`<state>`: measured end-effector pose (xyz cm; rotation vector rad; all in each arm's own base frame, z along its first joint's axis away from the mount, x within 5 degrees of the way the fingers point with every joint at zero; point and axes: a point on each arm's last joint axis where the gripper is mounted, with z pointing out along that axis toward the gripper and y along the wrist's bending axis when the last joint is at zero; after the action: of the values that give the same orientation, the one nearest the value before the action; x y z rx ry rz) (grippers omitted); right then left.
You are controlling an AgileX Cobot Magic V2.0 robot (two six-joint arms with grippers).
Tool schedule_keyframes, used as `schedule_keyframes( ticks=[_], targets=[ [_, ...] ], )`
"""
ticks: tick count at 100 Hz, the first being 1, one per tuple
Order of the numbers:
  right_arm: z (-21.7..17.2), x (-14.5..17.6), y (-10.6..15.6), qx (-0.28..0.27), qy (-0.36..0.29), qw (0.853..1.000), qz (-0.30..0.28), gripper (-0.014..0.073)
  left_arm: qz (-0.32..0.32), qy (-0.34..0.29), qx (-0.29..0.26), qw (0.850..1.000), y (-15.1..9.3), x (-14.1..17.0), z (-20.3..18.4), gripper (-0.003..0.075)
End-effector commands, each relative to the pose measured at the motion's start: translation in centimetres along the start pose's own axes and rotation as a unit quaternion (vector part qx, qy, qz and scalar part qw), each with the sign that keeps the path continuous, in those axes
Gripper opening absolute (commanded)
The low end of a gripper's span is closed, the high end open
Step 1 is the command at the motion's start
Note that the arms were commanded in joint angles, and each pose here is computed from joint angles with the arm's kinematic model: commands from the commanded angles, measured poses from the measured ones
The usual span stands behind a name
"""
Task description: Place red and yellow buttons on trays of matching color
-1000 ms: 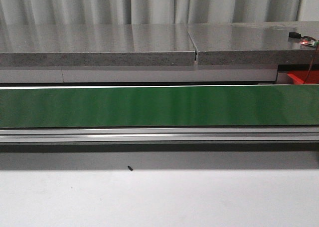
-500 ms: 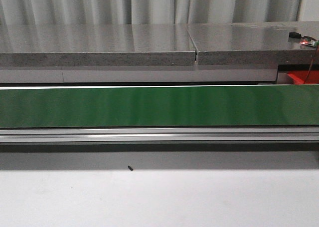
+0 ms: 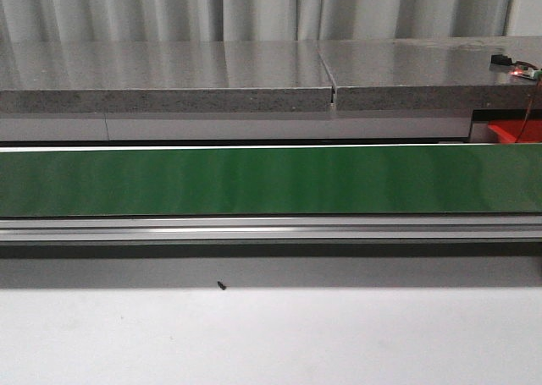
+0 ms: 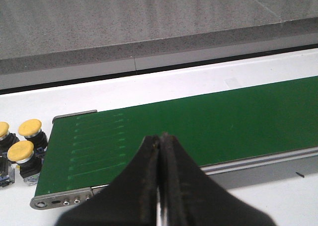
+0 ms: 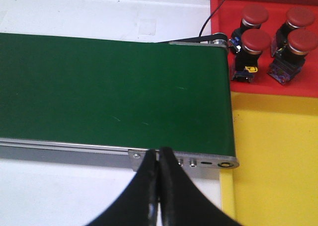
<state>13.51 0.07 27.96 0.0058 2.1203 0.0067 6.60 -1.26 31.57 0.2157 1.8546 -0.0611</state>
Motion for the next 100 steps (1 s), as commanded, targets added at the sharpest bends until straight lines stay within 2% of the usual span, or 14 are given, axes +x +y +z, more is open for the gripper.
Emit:
schedule_keyframes(
  ticks=[1, 25, 100],
  targets=[
    [-1.1, -0.8, 0.0, 0.001, -0.067, 0.998, -0.006, -0.0062, -0.008, -0.044, -0.002, 0.999, 0.1, -1.4, -0.3, -0.0019],
    [-2.8, -0.4, 0.0, -0.003, -0.102, 0.995, 0.002, -0.0066, -0.008, -0.044, -0.002, 0.999, 0.1, -1.4, -0.3, -0.0019],
    [-2.8, -0.4, 0.0, -0.003, -0.098, 0.995, 0.002, -0.0066, -0.008, -0.044, -0.002, 0.999, 0.1, -1.4, -0.3, -0.0019]
  ],
)
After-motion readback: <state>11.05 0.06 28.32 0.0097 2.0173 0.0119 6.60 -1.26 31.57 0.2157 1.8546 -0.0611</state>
